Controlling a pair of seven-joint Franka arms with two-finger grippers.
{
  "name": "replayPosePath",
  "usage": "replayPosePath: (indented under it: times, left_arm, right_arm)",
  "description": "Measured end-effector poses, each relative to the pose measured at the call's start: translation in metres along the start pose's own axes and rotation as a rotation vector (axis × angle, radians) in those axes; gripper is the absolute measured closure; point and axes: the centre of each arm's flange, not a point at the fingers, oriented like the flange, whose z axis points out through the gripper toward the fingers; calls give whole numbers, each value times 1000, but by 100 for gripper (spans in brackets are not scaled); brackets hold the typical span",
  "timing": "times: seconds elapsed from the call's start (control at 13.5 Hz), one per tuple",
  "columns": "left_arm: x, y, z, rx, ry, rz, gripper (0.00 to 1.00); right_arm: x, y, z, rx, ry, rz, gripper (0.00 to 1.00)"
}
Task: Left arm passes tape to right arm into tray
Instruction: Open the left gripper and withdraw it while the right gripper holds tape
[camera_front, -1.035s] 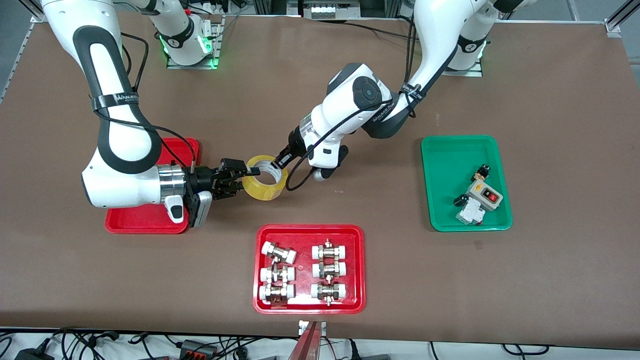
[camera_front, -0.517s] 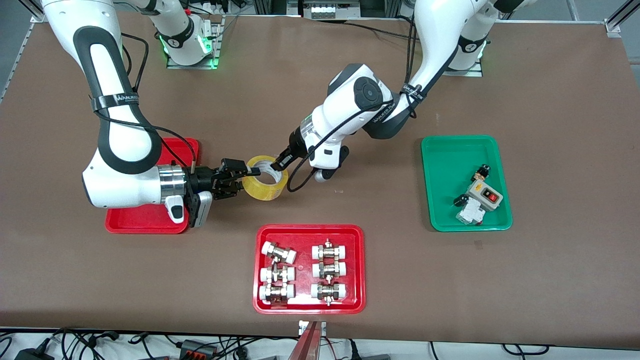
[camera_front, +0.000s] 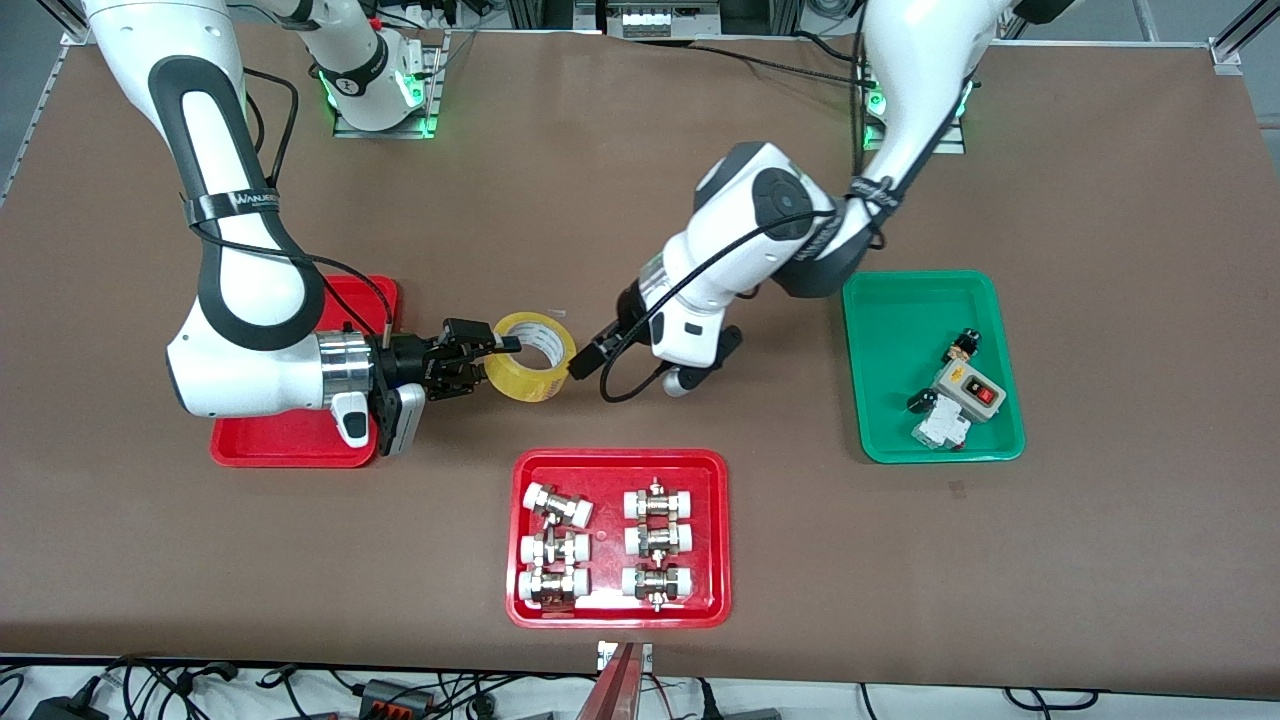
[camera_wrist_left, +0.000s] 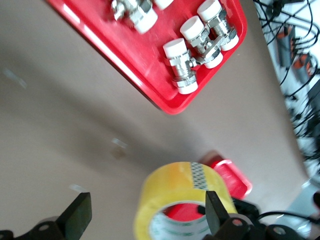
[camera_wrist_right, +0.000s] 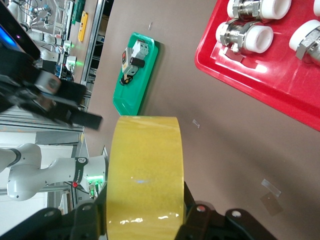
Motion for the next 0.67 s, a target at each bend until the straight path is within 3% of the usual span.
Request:
replayPosePath:
  times: [0.22, 0.37, 0.52, 0.67]
  left_arm:
    - [47, -19, -72, 137, -31, 259, 0]
    - [70, -37, -118, 242, -63, 436, 0]
    - [95, -55, -175, 331, -100, 541, 0]
    - [133, -86, -229, 408, -151, 620, 0]
  right_arm:
    - [-3, 11, -5, -19, 1, 14, 47]
    - [-10, 35, -24, -83, -5, 56, 47]
    - [-26, 71, -69, -136, 28, 158, 47]
    - [-56, 110, -127, -130, 66, 280, 47]
